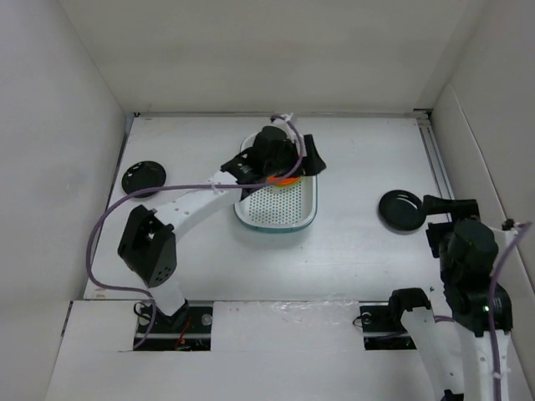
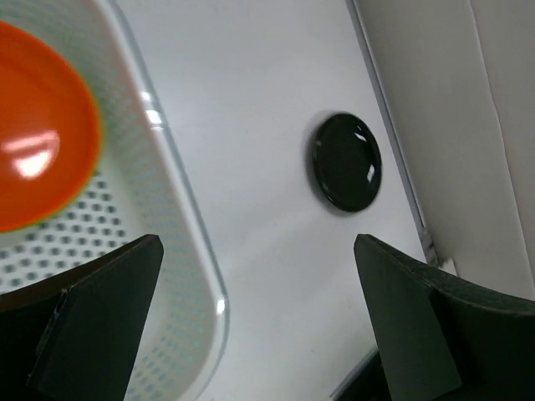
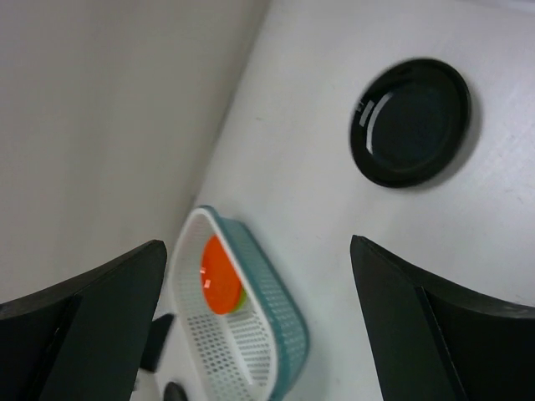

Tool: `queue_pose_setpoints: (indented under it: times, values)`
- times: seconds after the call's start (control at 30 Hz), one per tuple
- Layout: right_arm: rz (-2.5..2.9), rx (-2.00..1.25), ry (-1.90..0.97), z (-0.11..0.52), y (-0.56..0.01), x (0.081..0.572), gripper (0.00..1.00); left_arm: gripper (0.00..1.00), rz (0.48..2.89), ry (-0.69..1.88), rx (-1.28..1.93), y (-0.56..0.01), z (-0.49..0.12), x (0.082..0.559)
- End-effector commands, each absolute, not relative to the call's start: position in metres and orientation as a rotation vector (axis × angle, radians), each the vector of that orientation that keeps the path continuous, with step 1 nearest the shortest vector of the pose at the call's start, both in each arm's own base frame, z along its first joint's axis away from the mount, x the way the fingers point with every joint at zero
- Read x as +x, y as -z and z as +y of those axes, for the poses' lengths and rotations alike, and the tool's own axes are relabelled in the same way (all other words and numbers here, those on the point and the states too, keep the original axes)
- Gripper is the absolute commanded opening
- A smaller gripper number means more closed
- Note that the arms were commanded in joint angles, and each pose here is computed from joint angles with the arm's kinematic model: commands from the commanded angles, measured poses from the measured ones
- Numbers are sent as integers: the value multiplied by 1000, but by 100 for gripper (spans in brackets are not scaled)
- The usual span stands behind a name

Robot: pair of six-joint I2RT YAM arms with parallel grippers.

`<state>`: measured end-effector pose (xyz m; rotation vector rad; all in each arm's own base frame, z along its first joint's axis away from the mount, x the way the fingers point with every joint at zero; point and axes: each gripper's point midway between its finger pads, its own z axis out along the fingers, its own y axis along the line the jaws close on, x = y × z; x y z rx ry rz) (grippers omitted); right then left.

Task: Place the plates into the plastic bin on the countertop

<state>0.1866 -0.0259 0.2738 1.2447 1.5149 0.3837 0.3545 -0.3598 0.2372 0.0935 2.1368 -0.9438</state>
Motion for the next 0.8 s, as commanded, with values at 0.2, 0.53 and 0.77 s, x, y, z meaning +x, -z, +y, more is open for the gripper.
queue_pose_setpoints:
  times: [0.2,0.53,0.77]
  values:
    - [1285,1067,-444,-38,-400,140,97,100,2110,1306,464,-224,-517,301]
    - [1373,931,-592,-8,-402,137,97,100,2254,1323,418,-126,-605,300]
    - [1380,886,-635,-3,-409,129,97,100,2264,1350,345,-97,-627,315]
